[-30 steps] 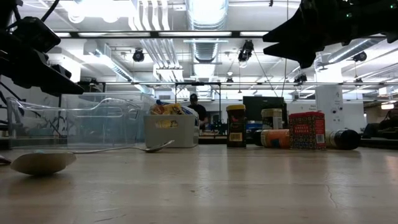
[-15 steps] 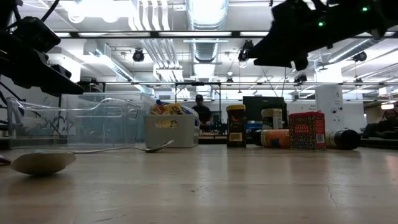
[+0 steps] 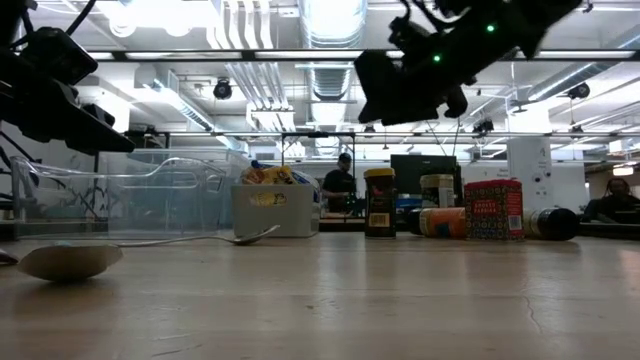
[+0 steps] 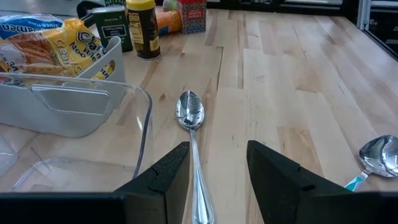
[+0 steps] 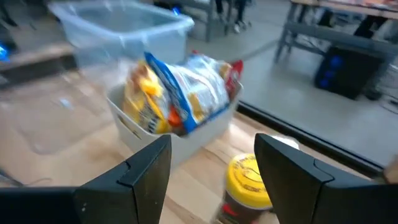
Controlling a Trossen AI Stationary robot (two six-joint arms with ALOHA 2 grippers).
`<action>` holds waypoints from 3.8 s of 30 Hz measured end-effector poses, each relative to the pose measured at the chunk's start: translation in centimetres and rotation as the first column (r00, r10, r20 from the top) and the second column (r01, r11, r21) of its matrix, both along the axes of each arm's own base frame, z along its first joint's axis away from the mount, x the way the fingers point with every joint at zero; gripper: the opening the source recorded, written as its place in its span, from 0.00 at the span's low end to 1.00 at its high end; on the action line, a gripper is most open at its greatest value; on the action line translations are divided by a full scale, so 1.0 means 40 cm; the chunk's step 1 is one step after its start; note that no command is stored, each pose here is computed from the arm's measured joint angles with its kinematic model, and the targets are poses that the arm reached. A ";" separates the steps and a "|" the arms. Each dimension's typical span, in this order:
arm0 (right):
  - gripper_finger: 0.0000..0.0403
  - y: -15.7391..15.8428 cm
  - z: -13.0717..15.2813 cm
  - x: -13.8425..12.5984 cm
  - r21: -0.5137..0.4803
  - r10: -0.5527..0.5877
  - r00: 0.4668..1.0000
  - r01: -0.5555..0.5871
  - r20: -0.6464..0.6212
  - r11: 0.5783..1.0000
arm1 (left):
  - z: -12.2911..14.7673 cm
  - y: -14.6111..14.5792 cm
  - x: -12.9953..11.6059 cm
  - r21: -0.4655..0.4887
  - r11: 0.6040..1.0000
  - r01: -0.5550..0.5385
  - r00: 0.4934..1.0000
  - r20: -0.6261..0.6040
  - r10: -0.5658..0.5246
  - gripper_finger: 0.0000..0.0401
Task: Pick & Place Food Item
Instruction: Put the yellow seasoning can into the white bin
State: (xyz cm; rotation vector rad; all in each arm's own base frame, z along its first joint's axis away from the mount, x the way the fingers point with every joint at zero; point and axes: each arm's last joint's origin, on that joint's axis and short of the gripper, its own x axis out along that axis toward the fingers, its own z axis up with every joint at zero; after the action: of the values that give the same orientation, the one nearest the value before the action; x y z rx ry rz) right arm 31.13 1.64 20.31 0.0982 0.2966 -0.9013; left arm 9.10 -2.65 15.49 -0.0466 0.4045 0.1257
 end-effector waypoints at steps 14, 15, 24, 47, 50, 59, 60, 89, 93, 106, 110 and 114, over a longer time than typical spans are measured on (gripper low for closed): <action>0.56 -0.105 0.180 0.042 0.353 0.130 0.964 -0.042 -0.231 0.935 | 0.000 0.000 0.000 0.001 1.000 0.001 1.000 -0.001 -0.001 0.41; 0.56 -0.112 0.186 0.045 0.377 0.156 0.962 -0.063 -0.223 0.924 | 0.000 0.000 0.000 0.000 1.000 0.000 1.000 -0.001 0.000 0.41; 0.56 -0.139 0.176 0.037 0.415 0.151 0.958 -0.037 -0.245 0.909 | 0.000 0.000 0.000 0.000 1.000 0.000 1.000 -0.001 0.000 0.41; 0.90 -0.213 0.095 0.058 0.488 0.080 0.958 0.068 -0.277 0.870 | -0.001 0.000 0.001 0.002 1.000 0.001 1.000 -0.005 -0.001 0.41; 0.91 -0.224 0.088 0.066 0.488 0.066 0.964 0.071 -0.258 0.870 | -0.001 0.000 0.001 0.003 1.000 0.000 1.000 -0.006 0.000 0.41; 0.91 -0.235 0.037 0.081 0.441 0.011 0.944 0.143 -0.329 0.886 | -0.001 0.000 0.001 0.003 1.000 0.001 1.000 -0.007 -0.001 0.41; 0.91 -0.236 0.033 0.083 0.440 0.009 0.944 0.145 -0.329 0.886 | -0.002 0.000 0.001 0.003 1.000 0.000 1.000 -0.008 0.000 0.41; 0.91 -0.247 -0.083 0.075 0.460 -0.087 0.949 0.225 -0.303 0.859 | -0.001 0.000 0.001 0.003 1.000 0.000 1.000 -0.007 0.000 0.41; 0.91 -0.247 -0.085 0.073 0.466 -0.090 0.949 0.229 -0.300 0.855 | -0.001 0.000 0.001 0.003 1.000 0.000 1.000 -0.007 0.000 0.41; 0.60 -0.246 -0.082 0.075 0.464 -0.088 0.950 0.225 -0.300 0.857 | -0.002 0.000 0.001 0.003 1.000 0.000 1.000 -0.007 0.000 0.41; 0.54 -0.246 -0.083 0.074 0.462 -0.089 0.950 0.227 -0.301 0.857 | -0.001 0.000 0.001 0.003 1.000 0.000 1.000 -0.007 0.000 0.41; 0.54 -0.246 -0.083 0.074 0.461 -0.089 0.950 0.227 -0.301 0.858 | -0.002 0.000 0.001 0.003 1.000 0.001 1.000 -0.007 -0.001 0.41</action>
State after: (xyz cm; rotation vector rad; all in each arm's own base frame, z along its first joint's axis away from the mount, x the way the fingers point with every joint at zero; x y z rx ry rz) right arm 34.11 -8.21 17.00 0.4825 0.7839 -0.9887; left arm 9.13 -2.67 15.43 -0.0428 0.4117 0.1260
